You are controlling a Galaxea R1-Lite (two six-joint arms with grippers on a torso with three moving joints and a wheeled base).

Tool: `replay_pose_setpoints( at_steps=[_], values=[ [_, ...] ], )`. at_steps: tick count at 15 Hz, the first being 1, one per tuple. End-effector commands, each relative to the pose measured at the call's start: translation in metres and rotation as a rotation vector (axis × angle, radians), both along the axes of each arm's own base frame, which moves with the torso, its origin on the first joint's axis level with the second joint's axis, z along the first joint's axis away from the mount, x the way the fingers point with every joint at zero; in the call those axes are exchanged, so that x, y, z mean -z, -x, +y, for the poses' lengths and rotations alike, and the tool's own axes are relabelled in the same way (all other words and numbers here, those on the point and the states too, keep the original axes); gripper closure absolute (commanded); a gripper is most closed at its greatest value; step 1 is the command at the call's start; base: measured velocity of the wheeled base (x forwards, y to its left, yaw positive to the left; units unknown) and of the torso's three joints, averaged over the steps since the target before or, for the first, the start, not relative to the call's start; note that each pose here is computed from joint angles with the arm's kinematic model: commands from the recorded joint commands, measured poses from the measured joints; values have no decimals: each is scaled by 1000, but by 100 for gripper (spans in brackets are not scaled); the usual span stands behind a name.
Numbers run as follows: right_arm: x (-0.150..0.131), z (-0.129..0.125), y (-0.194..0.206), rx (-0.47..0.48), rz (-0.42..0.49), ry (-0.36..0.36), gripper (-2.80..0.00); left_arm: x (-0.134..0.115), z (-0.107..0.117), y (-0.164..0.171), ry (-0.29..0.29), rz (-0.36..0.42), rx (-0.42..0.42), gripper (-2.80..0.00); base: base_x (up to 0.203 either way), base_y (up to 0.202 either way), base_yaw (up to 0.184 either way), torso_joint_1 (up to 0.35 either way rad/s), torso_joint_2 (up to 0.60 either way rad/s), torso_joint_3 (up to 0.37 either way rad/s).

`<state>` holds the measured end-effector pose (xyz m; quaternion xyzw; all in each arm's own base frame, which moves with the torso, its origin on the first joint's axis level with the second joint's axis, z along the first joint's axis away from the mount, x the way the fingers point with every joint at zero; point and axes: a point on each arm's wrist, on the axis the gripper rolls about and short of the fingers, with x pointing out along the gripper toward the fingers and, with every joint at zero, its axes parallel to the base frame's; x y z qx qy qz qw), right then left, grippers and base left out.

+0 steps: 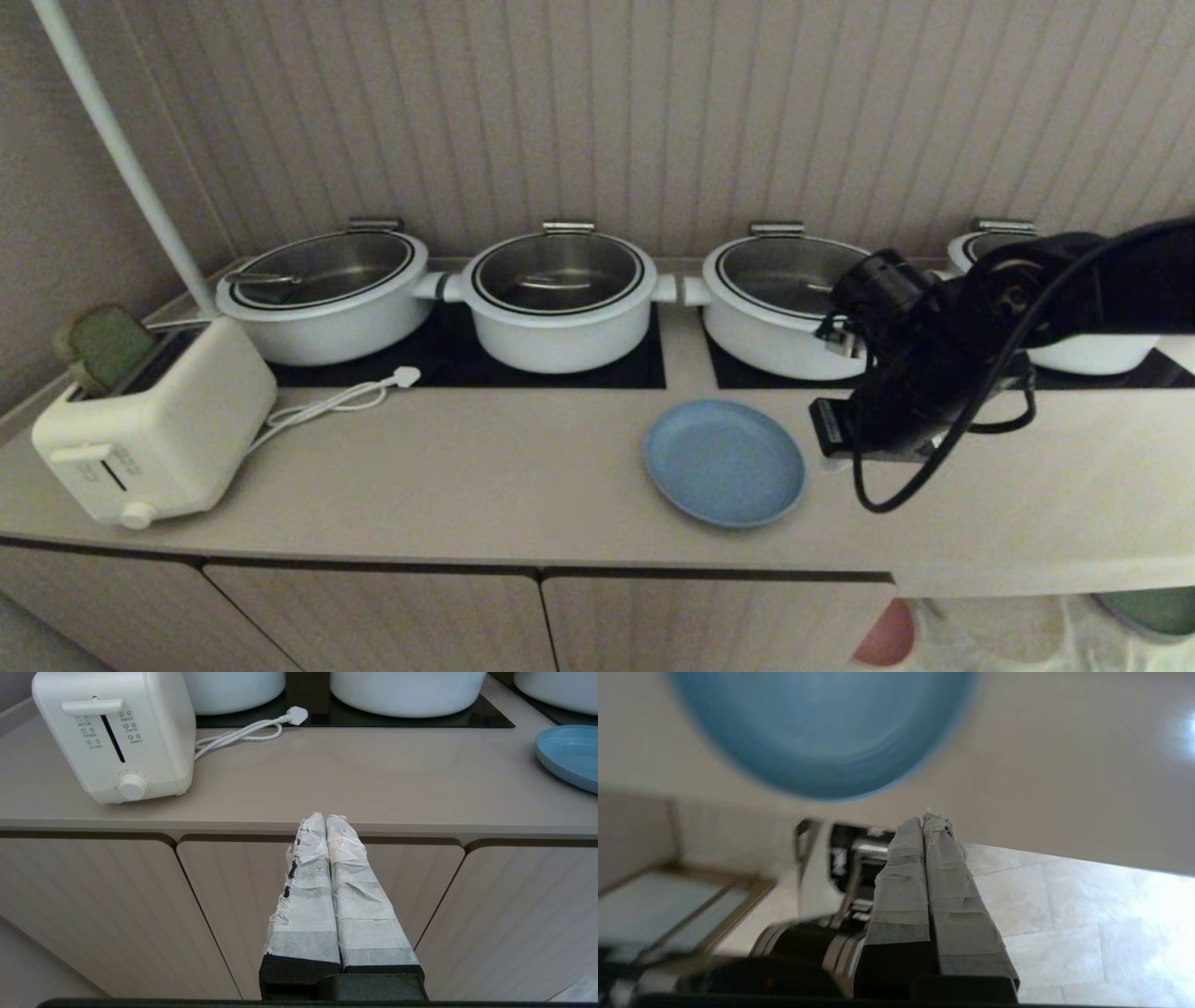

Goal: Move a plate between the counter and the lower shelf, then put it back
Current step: Pick up the plate

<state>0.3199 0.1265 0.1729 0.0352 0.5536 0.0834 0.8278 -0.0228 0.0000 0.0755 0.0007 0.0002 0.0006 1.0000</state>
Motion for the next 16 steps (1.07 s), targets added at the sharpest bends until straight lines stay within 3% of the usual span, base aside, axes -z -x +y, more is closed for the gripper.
replay_pose_setpoints(
  at_steps=[1,7,11,16],
  values=[
    [-8,-1,4,-31,-2,-51,0,0,0,0,1,0,0,0,0,0,0,0,0,0],
    [-14,6,3,-212,-50,-4,0,0,0,0,0,0,0,0,0,0,0,0,0,0],
    [5,6,-9,-188,-14,75,0,0,0,0,0,0,0,0,0,0,0,0,0,0],
    [18,8,-25,-175,6,76,0,0,0,0,1,0,0,0,0,0,0,0,0,0]
  ],
)
